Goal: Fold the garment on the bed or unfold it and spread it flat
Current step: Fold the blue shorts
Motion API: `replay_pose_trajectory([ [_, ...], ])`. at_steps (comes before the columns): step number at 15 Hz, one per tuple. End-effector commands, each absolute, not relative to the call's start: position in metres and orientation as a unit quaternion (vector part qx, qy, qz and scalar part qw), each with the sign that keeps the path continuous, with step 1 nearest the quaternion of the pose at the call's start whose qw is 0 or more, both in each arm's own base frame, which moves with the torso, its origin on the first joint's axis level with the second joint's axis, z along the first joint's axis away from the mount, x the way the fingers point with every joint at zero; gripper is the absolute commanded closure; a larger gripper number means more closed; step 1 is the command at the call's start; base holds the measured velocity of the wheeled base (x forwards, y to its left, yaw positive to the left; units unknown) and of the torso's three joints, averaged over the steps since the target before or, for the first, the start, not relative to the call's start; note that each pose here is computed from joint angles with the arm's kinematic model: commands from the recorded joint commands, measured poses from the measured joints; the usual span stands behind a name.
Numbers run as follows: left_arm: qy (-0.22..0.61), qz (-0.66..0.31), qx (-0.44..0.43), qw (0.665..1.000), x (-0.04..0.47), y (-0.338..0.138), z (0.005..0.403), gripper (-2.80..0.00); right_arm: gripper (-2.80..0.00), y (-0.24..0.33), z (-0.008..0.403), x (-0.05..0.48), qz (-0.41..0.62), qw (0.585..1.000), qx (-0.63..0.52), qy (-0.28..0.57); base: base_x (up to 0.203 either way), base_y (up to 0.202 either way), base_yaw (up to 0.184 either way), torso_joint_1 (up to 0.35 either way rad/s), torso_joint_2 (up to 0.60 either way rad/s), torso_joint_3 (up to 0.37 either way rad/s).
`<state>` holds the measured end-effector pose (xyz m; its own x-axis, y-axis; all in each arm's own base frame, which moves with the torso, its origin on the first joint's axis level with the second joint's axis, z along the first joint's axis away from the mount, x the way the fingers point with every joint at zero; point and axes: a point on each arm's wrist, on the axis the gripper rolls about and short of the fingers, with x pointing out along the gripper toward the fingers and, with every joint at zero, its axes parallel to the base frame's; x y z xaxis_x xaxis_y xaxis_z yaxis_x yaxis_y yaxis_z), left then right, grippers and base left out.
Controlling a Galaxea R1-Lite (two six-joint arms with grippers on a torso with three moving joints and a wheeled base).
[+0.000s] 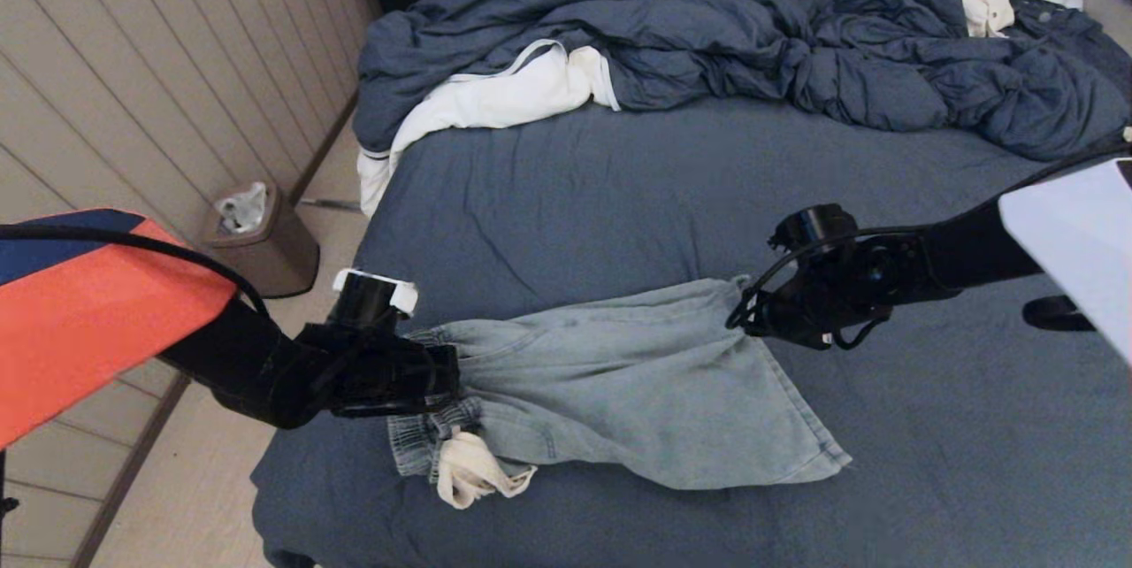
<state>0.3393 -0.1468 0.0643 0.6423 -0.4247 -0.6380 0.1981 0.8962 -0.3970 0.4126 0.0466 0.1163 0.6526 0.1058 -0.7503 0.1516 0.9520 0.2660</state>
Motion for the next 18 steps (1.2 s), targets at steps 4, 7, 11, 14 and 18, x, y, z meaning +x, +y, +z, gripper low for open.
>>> replay_pose_trajectory([
  [4,0.314,-0.201,-0.164,0.914,0.311,-0.141,0.128,0.0,0.0,0.029,0.125,0.411,-0.027,0.899,0.167,0.405,0.0,0.0,0.0,0.0,0.0,0.0],
  [7,0.279,-0.198,-0.172,0.924,0.287,-0.127,0.156,0.0,0.0,0.023,0.137,0.399,-0.012,0.897,0.181,0.402,0.0,0.0,0.0,0.0,0.0,0.0],
  [11,0.247,-0.123,-0.175,0.945,0.271,-0.098,0.166,-2.8,-2.8,0.021,0.143,0.38,0.019,0.89,0.194,0.412,0.0,0.0,0.0,0.0,0.0,0.0],
  [14,0.255,-0.098,-0.179,0.945,0.272,-0.085,0.158,-2.8,-2.8,0.017,0.131,0.368,0.048,0.881,0.174,0.438,0.0,0.0,0.0,0.0,0.0,0.0],
  [18,0.255,-0.086,-0.184,0.946,0.281,-0.078,0.149,-2.8,-2.8,0.019,0.109,0.375,0.049,0.877,0.166,0.449,0.0,0.0,0.0,0.0,0.0,0.0],
])
